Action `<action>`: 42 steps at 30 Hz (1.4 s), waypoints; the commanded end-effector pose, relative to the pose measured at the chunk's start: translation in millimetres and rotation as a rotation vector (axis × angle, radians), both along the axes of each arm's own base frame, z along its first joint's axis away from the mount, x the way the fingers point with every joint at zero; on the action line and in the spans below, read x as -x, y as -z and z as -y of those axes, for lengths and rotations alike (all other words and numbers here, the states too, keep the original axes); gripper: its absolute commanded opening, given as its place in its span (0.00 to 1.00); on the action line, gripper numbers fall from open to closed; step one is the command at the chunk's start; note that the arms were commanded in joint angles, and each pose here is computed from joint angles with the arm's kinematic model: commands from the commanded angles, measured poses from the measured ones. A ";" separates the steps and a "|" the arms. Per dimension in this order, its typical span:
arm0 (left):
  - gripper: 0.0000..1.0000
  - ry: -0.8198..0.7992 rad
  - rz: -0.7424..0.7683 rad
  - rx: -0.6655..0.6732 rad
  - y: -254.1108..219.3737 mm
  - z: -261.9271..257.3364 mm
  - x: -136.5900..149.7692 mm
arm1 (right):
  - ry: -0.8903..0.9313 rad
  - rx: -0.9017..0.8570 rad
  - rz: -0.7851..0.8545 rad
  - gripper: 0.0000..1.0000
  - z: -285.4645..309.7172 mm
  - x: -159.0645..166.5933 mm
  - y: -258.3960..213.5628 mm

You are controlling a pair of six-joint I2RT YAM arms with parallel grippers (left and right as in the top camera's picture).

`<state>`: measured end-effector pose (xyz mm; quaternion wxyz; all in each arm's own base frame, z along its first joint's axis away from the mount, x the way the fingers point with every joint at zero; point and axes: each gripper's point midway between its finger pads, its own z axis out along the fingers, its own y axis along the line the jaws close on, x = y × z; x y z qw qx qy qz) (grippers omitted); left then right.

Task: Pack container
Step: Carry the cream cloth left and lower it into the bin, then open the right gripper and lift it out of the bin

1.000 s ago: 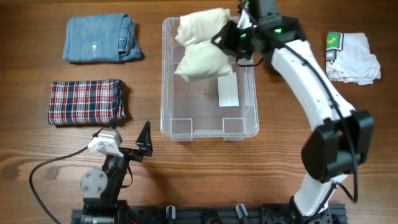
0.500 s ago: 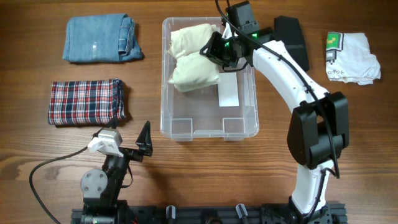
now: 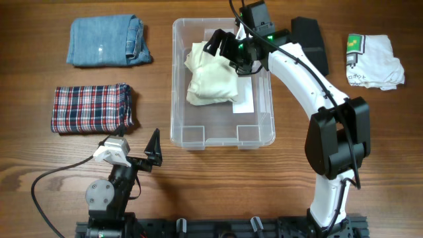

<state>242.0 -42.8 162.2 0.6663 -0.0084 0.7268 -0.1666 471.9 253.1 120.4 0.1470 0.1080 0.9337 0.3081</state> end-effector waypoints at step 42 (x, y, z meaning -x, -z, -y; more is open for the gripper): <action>1.00 -0.012 0.001 -0.016 2.0 -2.8 -0.4 | -0.140 0.609 -0.090 0.13 47.5 34.7 83.0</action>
